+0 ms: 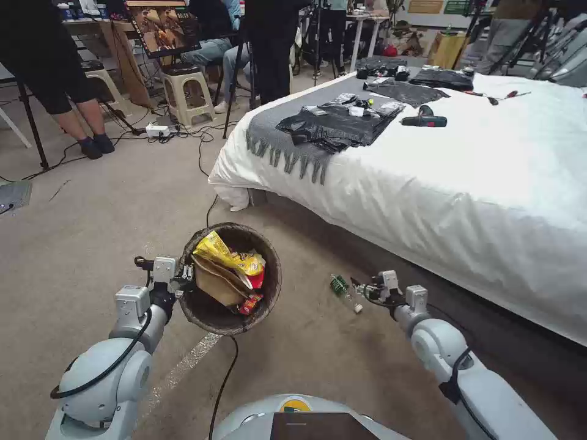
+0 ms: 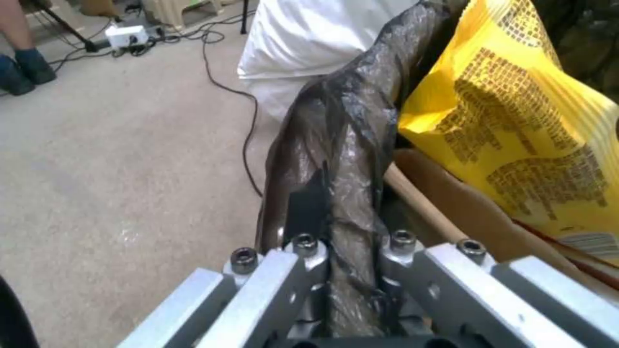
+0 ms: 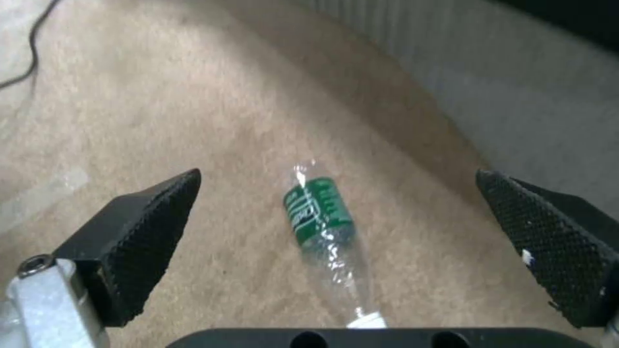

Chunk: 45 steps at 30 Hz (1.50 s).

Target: Pick up the trash bin, then pick up the garbage from the floor and place it into the trash bin.

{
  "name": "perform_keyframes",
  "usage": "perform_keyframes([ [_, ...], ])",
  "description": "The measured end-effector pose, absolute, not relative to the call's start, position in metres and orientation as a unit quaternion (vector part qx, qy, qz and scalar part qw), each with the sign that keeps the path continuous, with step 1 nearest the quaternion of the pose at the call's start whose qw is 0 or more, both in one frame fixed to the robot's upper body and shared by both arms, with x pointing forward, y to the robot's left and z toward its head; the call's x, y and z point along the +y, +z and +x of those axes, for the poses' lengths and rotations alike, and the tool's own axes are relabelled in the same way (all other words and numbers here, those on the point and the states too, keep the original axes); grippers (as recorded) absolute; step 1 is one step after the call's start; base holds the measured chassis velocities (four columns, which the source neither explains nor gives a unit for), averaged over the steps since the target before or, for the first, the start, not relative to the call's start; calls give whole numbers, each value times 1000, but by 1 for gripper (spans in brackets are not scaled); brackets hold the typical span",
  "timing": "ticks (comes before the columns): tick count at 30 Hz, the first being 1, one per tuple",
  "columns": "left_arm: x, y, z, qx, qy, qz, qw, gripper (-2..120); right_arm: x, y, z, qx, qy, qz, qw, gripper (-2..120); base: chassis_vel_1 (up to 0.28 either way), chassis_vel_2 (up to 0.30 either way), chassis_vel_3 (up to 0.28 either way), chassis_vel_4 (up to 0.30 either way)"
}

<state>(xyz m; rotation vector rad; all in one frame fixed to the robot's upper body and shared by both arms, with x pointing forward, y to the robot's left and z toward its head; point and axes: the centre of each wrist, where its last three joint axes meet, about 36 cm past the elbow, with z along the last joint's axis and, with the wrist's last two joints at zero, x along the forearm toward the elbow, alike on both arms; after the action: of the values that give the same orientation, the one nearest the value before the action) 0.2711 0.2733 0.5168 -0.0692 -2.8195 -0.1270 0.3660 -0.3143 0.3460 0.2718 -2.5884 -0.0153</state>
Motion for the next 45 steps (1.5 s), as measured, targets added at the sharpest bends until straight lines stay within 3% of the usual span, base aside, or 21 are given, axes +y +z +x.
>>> perform_keyframes([
  [15, 274, 516, 272, -986, -45, -23, 159, 3, -297, 286, 395, -945, 4, 96, 312, 100, 0, 0, 0, 0],
  [45, 273, 514, 274, -986, -41, -25, 159, 3, -264, 221, 452, -928, 2, 99, 358, 100, 0, 0, 0, 0],
])
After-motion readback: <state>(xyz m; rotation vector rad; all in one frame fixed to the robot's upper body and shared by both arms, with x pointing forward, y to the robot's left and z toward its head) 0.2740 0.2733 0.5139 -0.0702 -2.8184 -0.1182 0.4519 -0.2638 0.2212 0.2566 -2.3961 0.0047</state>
